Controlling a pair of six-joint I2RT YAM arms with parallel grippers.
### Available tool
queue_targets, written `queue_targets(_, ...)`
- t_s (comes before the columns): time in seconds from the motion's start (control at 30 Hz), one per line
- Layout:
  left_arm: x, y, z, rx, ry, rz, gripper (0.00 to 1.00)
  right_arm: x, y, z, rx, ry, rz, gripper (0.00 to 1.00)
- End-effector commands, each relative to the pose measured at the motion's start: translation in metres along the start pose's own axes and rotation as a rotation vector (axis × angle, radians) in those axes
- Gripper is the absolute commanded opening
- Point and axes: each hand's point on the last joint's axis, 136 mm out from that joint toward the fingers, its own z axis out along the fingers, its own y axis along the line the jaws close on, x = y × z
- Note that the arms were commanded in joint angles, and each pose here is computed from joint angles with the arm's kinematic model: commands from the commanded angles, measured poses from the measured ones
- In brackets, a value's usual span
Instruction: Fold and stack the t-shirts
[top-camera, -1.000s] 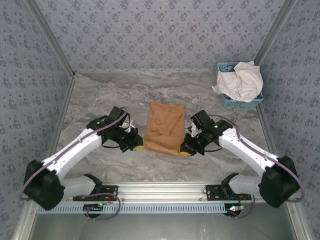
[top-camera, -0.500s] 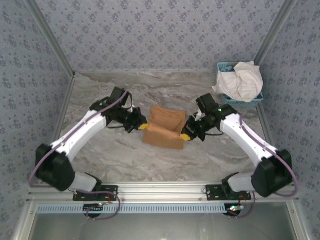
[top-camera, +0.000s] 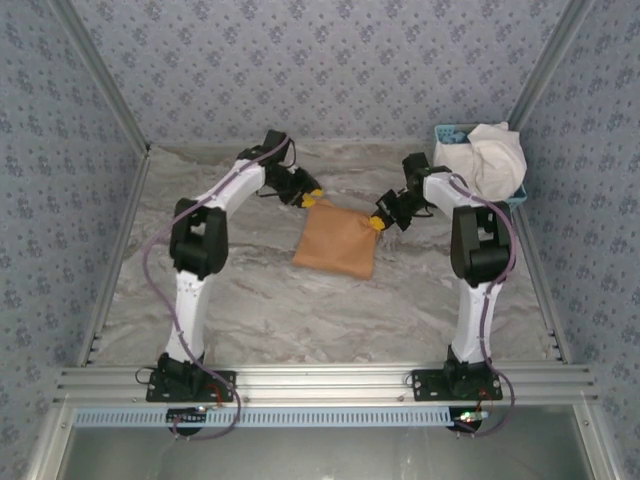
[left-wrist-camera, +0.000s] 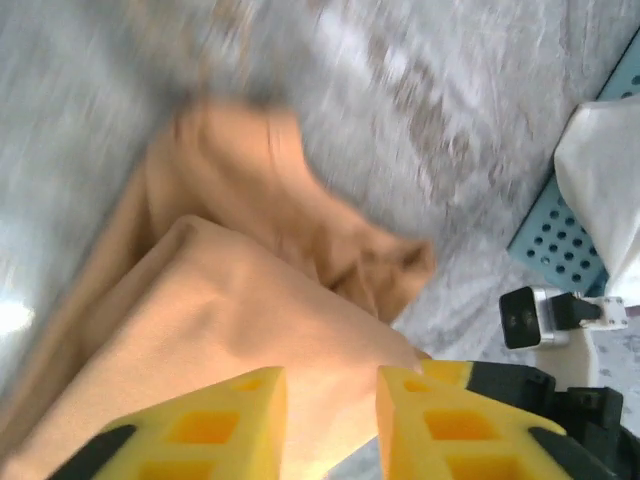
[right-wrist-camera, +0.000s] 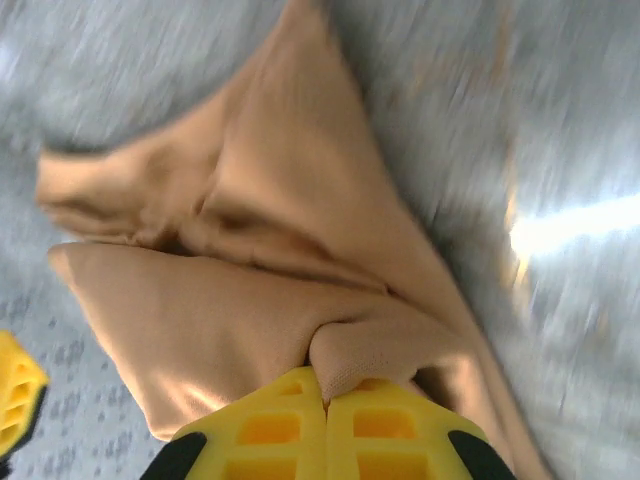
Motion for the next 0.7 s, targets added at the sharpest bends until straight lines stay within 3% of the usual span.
queue_targets(0.0,-0.011,-0.024,-0.017,-0.003,-0.044,0.078,0.46,-0.035,0.023,-0.008,-0.057,-0.107,-0.061,0.23)
queue_targets(0.07,-0.007,-0.021,-0.032,-0.073,-0.081,0.106,0.47,-0.047,0.048,-0.017,-0.137,-0.149,-0.124,0.4)
queue_targets(0.17,0.018,-0.018,-0.058,-0.128,-0.133,0.136,0.46,-0.047,0.065,-0.041,-0.158,-0.193,-0.245,0.47)
queue_targets(0.3,0.074,0.01,-0.074,-0.109,-0.145,0.034,0.46,-0.038,0.058,-0.069,-0.169,-0.232,-0.268,0.49)
queue_targets(0.43,0.133,0.036,-0.071,-0.032,-0.15,-0.173,0.46,-0.015,0.033,-0.083,-0.154,-0.25,-0.253,0.48)
queue_targets(0.67,0.184,0.019,-0.021,0.092,-0.175,-0.432,0.51,0.045,0.004,-0.099,-0.164,-0.281,-0.291,0.44)
